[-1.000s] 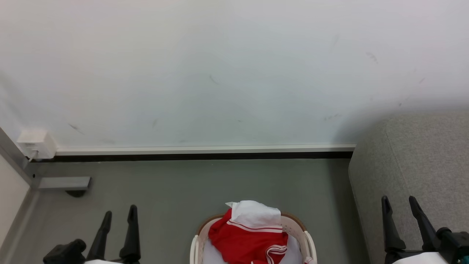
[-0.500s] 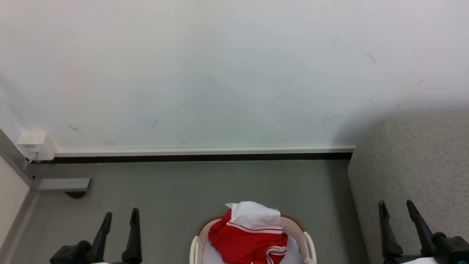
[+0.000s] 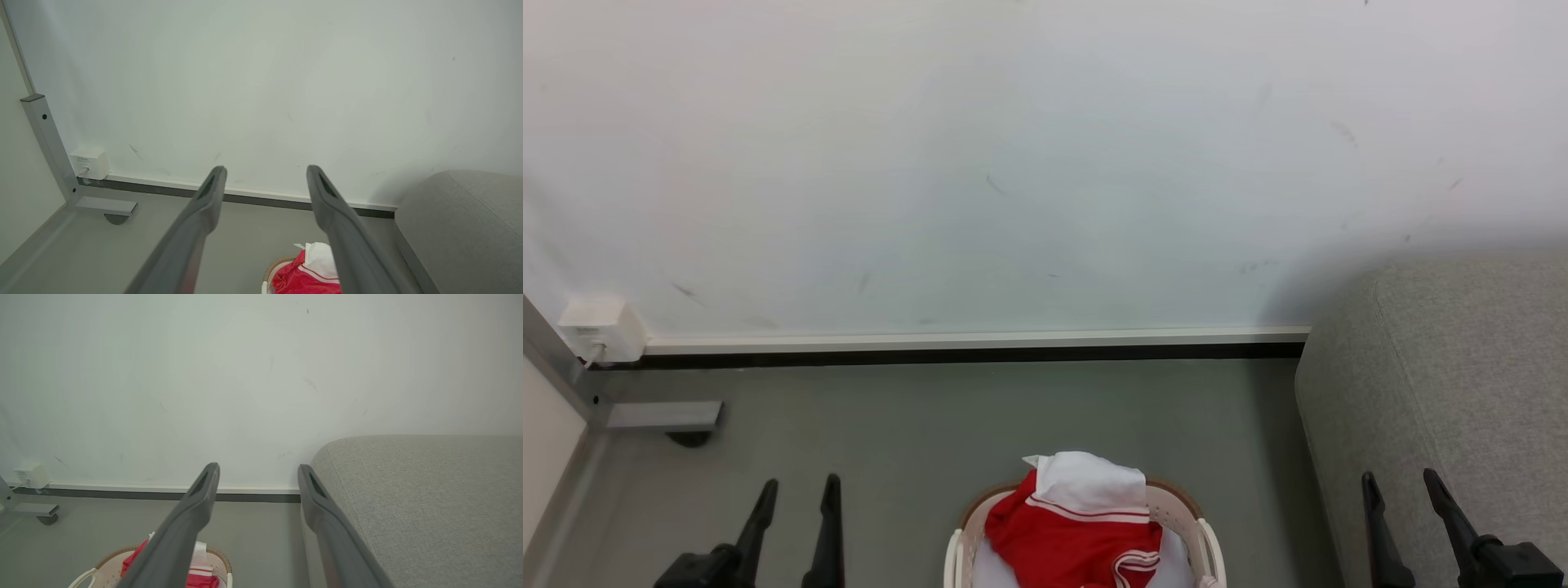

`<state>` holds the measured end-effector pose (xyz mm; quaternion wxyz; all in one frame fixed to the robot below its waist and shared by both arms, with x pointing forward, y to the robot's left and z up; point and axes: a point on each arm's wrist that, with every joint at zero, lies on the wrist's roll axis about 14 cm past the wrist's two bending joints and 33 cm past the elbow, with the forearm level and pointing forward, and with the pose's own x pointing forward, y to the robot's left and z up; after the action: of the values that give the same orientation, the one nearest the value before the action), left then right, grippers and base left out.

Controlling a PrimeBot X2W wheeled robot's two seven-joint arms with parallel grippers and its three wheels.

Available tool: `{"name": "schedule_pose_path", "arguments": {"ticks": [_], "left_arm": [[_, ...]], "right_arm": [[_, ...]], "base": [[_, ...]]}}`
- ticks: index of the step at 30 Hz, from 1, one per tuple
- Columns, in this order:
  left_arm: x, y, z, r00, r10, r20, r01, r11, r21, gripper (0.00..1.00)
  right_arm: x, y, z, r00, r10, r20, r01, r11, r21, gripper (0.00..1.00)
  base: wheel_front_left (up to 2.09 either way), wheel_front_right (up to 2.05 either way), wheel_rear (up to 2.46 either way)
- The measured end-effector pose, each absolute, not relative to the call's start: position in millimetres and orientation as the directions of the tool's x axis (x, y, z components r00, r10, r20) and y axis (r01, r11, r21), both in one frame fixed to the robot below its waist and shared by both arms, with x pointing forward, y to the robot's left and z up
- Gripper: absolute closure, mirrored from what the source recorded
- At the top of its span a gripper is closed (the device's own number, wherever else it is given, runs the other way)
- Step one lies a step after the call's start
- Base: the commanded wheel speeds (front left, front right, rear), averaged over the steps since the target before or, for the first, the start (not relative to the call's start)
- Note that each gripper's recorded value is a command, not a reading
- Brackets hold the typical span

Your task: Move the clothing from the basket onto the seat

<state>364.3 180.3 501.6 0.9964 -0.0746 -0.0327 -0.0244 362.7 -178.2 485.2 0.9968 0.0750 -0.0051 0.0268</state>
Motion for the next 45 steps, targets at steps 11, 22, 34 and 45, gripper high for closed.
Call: {"name": "schedule_pose_path", "arguments": {"ticks": [11, 22, 34, 45], "left_arm": [[362, 180, 497, 0.997, -0.05, 0.059, 0.057, 0.99, -0.128, 0.0], [362, 179, 494, 0.997, -0.054, 0.048, 0.06, 0.988, -0.141, 0.0], [365, 175, 491, 0.997, -0.069, 0.04, 0.074, 0.987, -0.145, 0.0], [385, 144, 488, 0.986, -0.164, 0.031, 0.167, 0.975, -0.148, 0.0]], "right_arm": [[361, -178, 480, 0.999, 0.051, 0.003, -0.051, 0.987, 0.155, 0.0], [362, -177, 478, 0.998, 0.055, -0.005, -0.054, 0.985, 0.161, 0.0], [362, -179, 478, 0.999, 0.048, -0.004, -0.047, 0.986, 0.161, 0.0], [365, -187, 476, 1.0, 0.023, -0.01, -0.022, 0.988, 0.155, 0.0]], "base": [[0.0, 0.0, 0.0], [0.0, 0.0, 0.0], [0.0, 0.0, 0.0], [0.0, 0.0, 0.0]]}}
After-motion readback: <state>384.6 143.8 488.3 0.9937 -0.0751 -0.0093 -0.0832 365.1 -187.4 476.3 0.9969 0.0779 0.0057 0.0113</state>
